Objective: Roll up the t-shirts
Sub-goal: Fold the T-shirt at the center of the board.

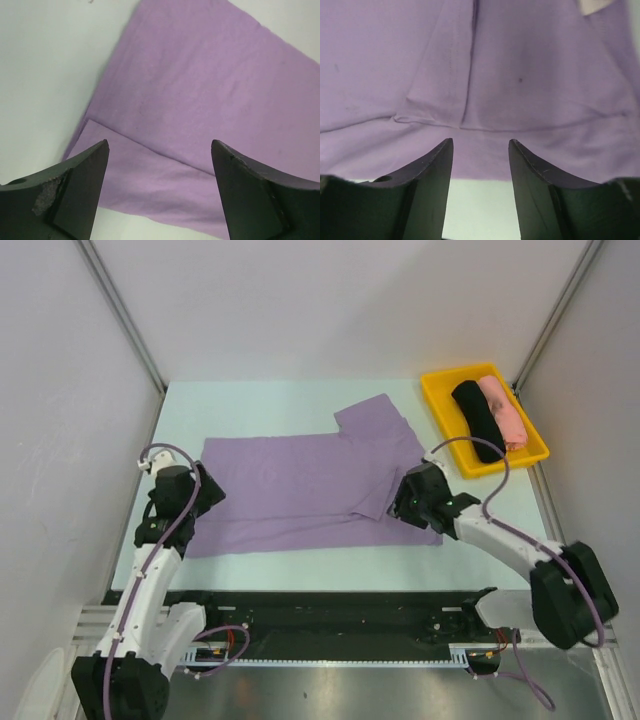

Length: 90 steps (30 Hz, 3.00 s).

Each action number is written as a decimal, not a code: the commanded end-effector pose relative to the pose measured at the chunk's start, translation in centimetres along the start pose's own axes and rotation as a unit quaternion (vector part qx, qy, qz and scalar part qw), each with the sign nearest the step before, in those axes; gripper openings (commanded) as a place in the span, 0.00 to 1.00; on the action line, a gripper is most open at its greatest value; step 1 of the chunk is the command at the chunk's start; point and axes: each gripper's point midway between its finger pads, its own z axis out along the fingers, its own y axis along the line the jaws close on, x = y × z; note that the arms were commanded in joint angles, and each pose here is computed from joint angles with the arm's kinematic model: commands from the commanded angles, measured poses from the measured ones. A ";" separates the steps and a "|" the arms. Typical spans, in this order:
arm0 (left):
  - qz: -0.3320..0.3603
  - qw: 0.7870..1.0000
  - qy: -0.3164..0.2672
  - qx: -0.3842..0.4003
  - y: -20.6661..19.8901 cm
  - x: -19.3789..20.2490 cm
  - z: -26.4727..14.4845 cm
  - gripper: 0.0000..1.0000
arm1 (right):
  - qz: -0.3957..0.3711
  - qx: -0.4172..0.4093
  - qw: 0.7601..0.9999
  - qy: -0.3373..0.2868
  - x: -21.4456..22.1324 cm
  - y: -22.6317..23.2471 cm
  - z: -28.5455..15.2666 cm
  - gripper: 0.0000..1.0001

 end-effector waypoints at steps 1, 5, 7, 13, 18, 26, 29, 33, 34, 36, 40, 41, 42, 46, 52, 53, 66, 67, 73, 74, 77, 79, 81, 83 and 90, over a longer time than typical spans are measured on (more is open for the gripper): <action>0.052 0.997 0.005 0.052 -1.7 0.0 -0.5 0.88 | 0.019 -0.050 0.998 -0.027 -1.5 3.7 2.7 0.50; 0.058 0.997 0.007 0.056 -1.8 0.5 0.1 0.87 | 0.032 -0.059 0.998 -0.012 -0.6 4.6 5.2 0.45; 0.057 0.997 0.007 0.058 -1.9 0.6 0.2 0.87 | 0.033 -0.058 0.998 -0.008 -0.3 4.7 5.7 0.44; 0.056 0.996 0.018 0.064 -2.0 1.3 0.7 0.87 | 0.042 -0.063 0.997 -0.011 -0.2 5.1 6.7 0.43; 0.058 0.996 0.017 0.064 -2.1 1.2 0.8 0.87 | 0.045 -0.071 0.996 0.001 0.3 5.5 7.2 0.34; 0.056 0.995 0.016 0.076 -2.7 0.9 0.7 0.87 | 0.041 -0.093 0.995 -0.017 -1.6 8.0 7.2 0.10; 0.049 0.996 0.016 0.078 -3.2 0.4 0.9 0.86 | 0.038 -0.106 0.993 -0.019 -2.4 9.4 7.8 0.08; 0.034 0.996 0.020 0.079 -3.9 0.1 1.7 0.87 | 0.032 -0.118 0.992 -0.016 -3.0 10.9 9.1 0.10; 0.034 0.996 0.027 0.075 -4.0 0.2 2.2 0.87 | 0.029 -0.122 0.992 -0.019 -3.2 11.3 9.3 0.12; 0.026 0.997 0.019 0.077 -4.6 -0.6 2.6 0.87 | 0.024 -0.135 0.990 -0.013 -3.3 12.1 9.8 0.14; 0.023 0.998 0.011 0.060 -5.3 -2.2 4.4 0.90 | 0.006 -0.158 0.987 -0.018 -4.2 13.6 10.1 0.27; 0.023 0.998 0.016 0.055 -5.7 -2.5 5.3 0.90 | 0.002 -0.164 0.986 -0.020 -4.5 13.9 10.1 0.31; 0.024 0.998 0.011 0.050 -5.9 -3.0 5.7 0.90 | -0.001 -0.170 0.985 -0.022 -4.7 14.3 9.9 0.37; 0.031 0.999 0.007 0.026 -6.5 -4.6 8.2 0.92 | -0.011 -0.211 0.977 -0.024 -5.6 15.9 9.3 0.60; 0.054 0.998 -0.001 -0.016 -6.6 -6.7 12.5 0.91 | 0.001 -0.222 0.974 -0.044 -9.2 15.7 9.4 0.63; 0.058 0.998 -0.008 -0.017 -7.0 -7.5 13.0 0.90 | -0.002 -0.219 0.975 -0.046 -9.8 15.4 9.6 0.63; 0.038 0.991 0.043 -0.119 -2.8 -6.0 13.7 0.66 | -0.048 -0.125 0.990 -0.053 -14.2 11.2 11.0 0.60; 0.026 0.991 0.043 -0.124 -2.0 -5.6 12.6 0.65 | -0.048 -0.111 0.991 -0.052 -14.2 10.7 10.6 0.59; -0.033 0.983 0.082 -0.158 3.3 0.0 6.8 0.61 | -0.068 -0.028 0.997 -0.029 -11.0 7.6 10.1 0.56; -0.048 0.981 0.083 -0.166 3.8 0.2 6.4 0.60 | -0.070 -0.029 0.997 -0.028 -10.6 7.7 10.0 0.56; -0.068 0.977 0.092 -0.178 4.9 0.9 5.6 0.60 | -0.070 -0.033 0.997 -0.030 -10.1 7.4 9.7 0.56; -0.080 0.974 0.109 -0.183 5.2 1.7 5.8 0.59 | -0.072 -0.033 0.996 -0.036 -10.3 7.4 9.5 0.56; -0.093 0.969 0.125 -0.194 5.7 2.4 6.1 0.57 | -0.074 -0.033 0.996 -0.044 -10.5 7.2 9.1 0.56; -0.103 0.963 0.139 -0.208 6.0 3.5 6.5 0.53 | -0.078 -0.033 0.995 -0.047 -10.5 7.2 8.8 0.56; -0.129 0.948 0.160 -0.243 7.5 6.6 7.0 0.49 | -0.078 -0.040 0.995 -0.049 -10.7 7.0 8.9 0.55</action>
